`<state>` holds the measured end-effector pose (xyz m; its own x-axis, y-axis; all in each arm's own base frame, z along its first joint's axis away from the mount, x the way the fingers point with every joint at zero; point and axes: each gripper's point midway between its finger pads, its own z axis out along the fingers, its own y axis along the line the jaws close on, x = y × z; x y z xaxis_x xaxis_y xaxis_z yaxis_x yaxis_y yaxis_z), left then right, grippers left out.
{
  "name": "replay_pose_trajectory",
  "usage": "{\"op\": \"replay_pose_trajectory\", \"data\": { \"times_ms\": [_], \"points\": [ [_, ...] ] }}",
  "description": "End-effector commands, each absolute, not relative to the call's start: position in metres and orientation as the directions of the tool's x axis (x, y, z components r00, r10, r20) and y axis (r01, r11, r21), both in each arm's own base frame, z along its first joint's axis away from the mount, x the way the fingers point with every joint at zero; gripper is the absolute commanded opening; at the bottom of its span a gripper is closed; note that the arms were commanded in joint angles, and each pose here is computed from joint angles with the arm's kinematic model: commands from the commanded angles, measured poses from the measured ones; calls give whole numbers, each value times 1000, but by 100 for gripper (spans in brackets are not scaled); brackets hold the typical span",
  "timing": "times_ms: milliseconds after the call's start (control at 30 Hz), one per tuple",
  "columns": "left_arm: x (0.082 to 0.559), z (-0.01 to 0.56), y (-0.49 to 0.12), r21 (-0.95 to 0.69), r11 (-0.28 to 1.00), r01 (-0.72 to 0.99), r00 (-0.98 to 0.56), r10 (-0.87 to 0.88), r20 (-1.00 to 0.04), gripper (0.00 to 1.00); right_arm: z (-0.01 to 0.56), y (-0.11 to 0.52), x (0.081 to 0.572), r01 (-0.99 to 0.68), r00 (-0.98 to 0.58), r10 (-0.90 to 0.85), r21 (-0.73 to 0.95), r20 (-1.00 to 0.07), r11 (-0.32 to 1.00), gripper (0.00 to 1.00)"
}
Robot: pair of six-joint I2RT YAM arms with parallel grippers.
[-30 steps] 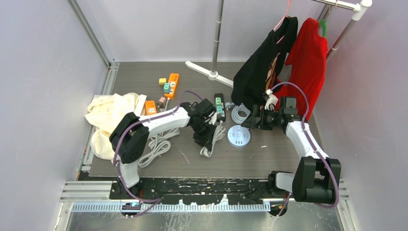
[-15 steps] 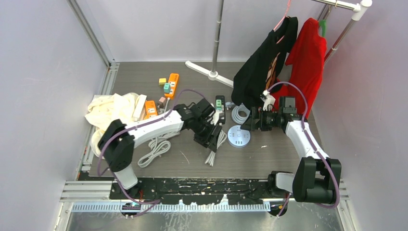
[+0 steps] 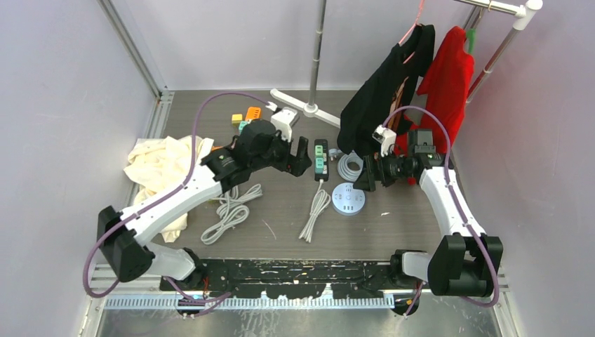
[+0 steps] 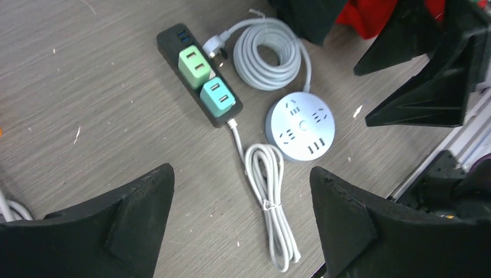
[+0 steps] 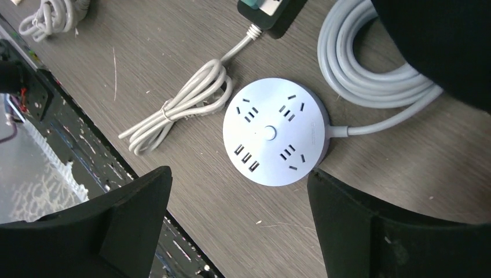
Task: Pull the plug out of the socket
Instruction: Move the socket to the center of the board.
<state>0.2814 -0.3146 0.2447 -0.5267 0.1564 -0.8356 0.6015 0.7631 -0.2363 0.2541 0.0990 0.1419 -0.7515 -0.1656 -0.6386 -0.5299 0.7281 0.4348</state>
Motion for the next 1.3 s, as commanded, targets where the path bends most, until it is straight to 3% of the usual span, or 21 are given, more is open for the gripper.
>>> {"op": "replay_pose_trajectory", "data": {
  "times_ms": [0,167,367,567,600,633,733,967,1267],
  "points": [
    [294,259,-306,-300,754,584,-485,29,-874,87,166,100,250,-661,-653,-300,330,-696,674,91],
    [300,219,-301,-453,756,473,-608,-92,-788,85,173,111,241,-720,-611,-384,284,-693,633,90],
    [306,149,-272,-340,890,303,-711,-27,-703,78,173,143,234,-778,-567,-499,225,-655,587,90],
    [300,105,-279,-334,898,286,-798,29,-603,64,178,178,266,-785,-513,-533,115,-673,609,89],
    [297,90,-289,-374,884,279,-827,23,-561,47,180,197,294,-739,-533,-478,108,-699,665,88],
    [295,85,-292,-389,879,276,-838,23,-544,40,180,203,304,-716,-548,-449,119,-706,688,87],
    [290,73,-294,-402,876,265,-865,32,-501,33,176,217,330,-644,-590,-367,146,-719,751,85],
    [291,75,-285,-413,879,239,-855,-11,-518,25,148,232,370,-519,-647,-282,138,-709,843,76],
    [293,109,-261,-380,892,243,-774,-58,-631,25,113,234,399,-408,-684,-241,87,-688,909,68]
  ]
}}
